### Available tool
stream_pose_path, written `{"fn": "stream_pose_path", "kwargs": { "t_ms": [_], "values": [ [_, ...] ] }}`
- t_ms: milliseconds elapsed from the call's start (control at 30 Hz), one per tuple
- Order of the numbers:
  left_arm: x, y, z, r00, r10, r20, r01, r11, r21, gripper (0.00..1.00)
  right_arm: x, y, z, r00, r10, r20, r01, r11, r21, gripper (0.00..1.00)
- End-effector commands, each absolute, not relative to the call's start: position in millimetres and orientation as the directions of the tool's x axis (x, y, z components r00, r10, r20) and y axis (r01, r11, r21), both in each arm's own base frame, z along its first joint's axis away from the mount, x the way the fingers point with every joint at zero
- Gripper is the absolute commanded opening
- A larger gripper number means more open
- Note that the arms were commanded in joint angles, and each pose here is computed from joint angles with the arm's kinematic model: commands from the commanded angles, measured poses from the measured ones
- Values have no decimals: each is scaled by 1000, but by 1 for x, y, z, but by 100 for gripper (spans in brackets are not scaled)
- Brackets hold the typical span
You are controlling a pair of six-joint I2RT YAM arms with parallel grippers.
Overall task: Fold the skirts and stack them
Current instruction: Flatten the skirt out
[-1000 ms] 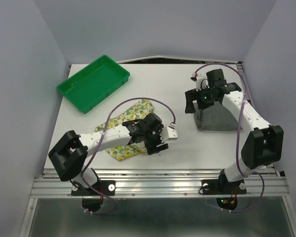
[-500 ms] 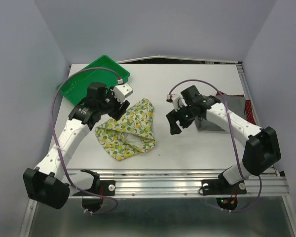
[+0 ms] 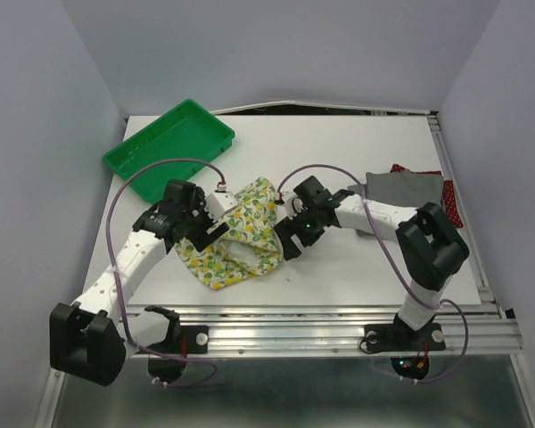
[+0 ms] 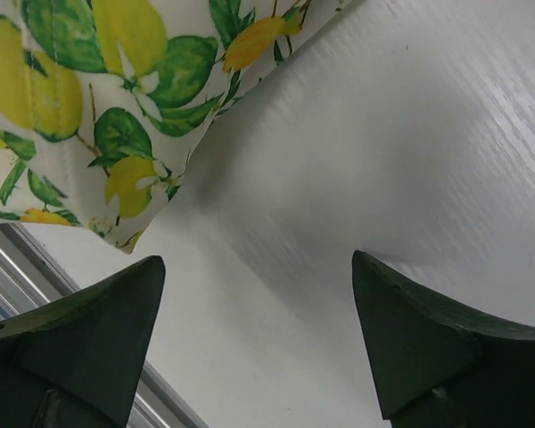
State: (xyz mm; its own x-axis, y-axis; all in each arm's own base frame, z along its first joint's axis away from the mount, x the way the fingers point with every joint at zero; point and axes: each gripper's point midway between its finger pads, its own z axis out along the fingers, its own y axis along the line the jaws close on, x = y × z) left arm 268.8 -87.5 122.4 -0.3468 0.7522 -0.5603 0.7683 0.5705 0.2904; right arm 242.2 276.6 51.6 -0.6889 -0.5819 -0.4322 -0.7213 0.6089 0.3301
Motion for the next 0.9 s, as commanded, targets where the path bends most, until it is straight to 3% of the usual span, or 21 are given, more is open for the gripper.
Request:
{"fn": "stream_pose_path", "kwargs": {
  "t_ms": [0,100,200,267,333,367,433,467,500,600,700,733,800,833,867],
  "values": [
    [283,-77,113,-307,790,-531,744,547,383,92,259,314,62,-650,-532,-542,-751,555,357,90],
    [294,-69,99,-323,801,-505,710,557,430,92,259,316,43,-671,-542,-506,-737,565,372,89],
    [296,-67,83,-297,830,-472,732,515,445,92,262,320,28,-687,-549,-477,-724,570,388,75],
    [296,-68,71,-291,848,-443,760,486,432,90,270,325,30,-673,-552,-492,-736,564,375,58],
    [300,-67,70,-291,851,-437,757,484,439,79,282,326,41,-642,-552,-532,-757,567,325,38],
    [299,-66,71,-299,849,-436,758,489,432,64,288,326,54,-608,-559,-565,-780,555,290,31],
    [298,-69,84,-302,832,-466,753,508,419,48,293,323,71,-558,-569,-604,-807,541,236,12],
    [300,-72,106,-285,808,-515,726,533,435,32,298,315,77,-536,-580,-613,-811,555,185,4],
    [291,-78,112,-273,799,-536,747,527,405,23,302,310,96,-470,-593,-654,-838,533,118,1],
    [271,-91,149,-228,760,-609,769,523,366,0,304,287,113,-363,-643,-674,-863,504,-17,1],
    [253,-95,180,-227,739,-634,786,523,329,0,315,263,146,-322,-619,-717,-834,543,-94,1],
    [249,-99,186,-225,728,-647,794,522,312,0,317,258,153,-323,-612,-722,-828,552,-97,6],
    [246,-98,196,-228,728,-647,786,530,319,0,303,259,153,-356,-610,-708,-842,537,-39,27],
    [245,-100,194,-227,736,-638,791,522,320,0,291,262,147,-415,-584,-697,-837,546,41,58],
    [245,-99,193,-231,743,-628,791,519,324,0,275,273,144,-452,-554,-699,-848,511,144,70]
  ]
}}
